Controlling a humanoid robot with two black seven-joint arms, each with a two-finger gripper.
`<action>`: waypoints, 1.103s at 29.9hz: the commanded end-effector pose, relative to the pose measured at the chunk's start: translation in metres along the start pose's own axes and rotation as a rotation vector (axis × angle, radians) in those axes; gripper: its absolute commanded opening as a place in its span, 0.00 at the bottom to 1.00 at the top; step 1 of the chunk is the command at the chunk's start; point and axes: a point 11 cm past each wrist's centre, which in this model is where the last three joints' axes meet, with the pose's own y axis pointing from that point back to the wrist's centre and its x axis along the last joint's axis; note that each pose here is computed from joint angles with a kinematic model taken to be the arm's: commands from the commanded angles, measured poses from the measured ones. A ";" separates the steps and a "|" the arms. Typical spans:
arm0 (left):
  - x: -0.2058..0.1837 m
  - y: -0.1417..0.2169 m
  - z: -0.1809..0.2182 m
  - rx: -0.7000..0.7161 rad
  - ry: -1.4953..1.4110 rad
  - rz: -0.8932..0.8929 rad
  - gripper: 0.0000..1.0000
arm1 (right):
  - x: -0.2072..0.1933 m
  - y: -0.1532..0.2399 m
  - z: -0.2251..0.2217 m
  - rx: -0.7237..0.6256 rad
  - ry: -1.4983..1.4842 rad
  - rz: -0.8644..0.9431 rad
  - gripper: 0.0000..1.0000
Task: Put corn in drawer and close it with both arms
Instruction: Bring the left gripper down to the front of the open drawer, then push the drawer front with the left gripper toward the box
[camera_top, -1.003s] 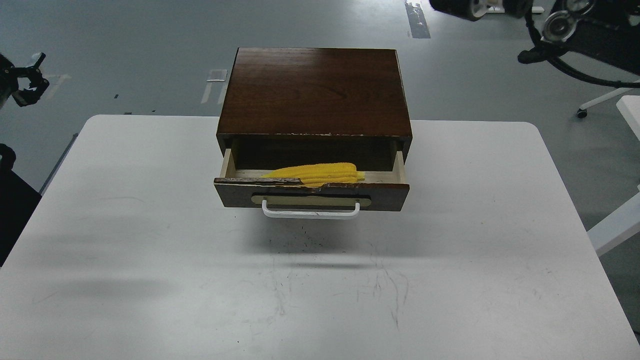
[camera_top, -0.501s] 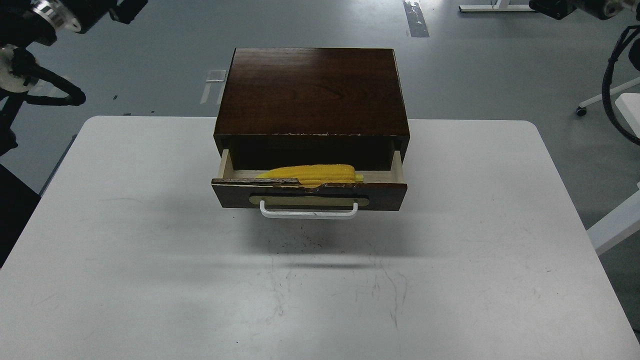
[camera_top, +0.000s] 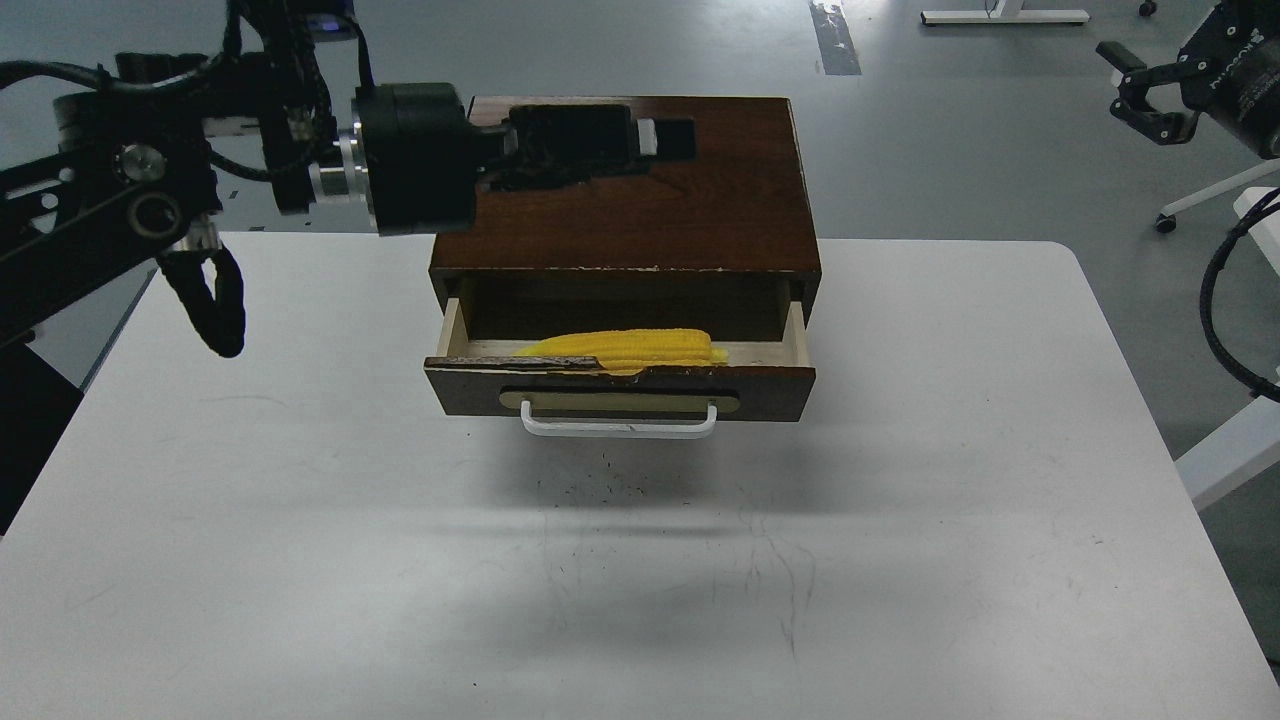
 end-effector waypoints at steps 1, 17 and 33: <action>-0.018 -0.001 -0.003 0.039 -0.094 -0.057 0.63 | 0.001 0.001 0.005 0.011 -0.015 0.003 1.00; -0.093 -0.009 -0.013 0.123 -0.410 -0.305 0.00 | 0.013 0.012 0.022 0.020 -0.036 0.038 1.00; -0.140 -0.020 -0.044 0.193 -0.605 -0.497 0.00 | 0.048 0.037 0.090 0.044 -0.286 0.207 1.00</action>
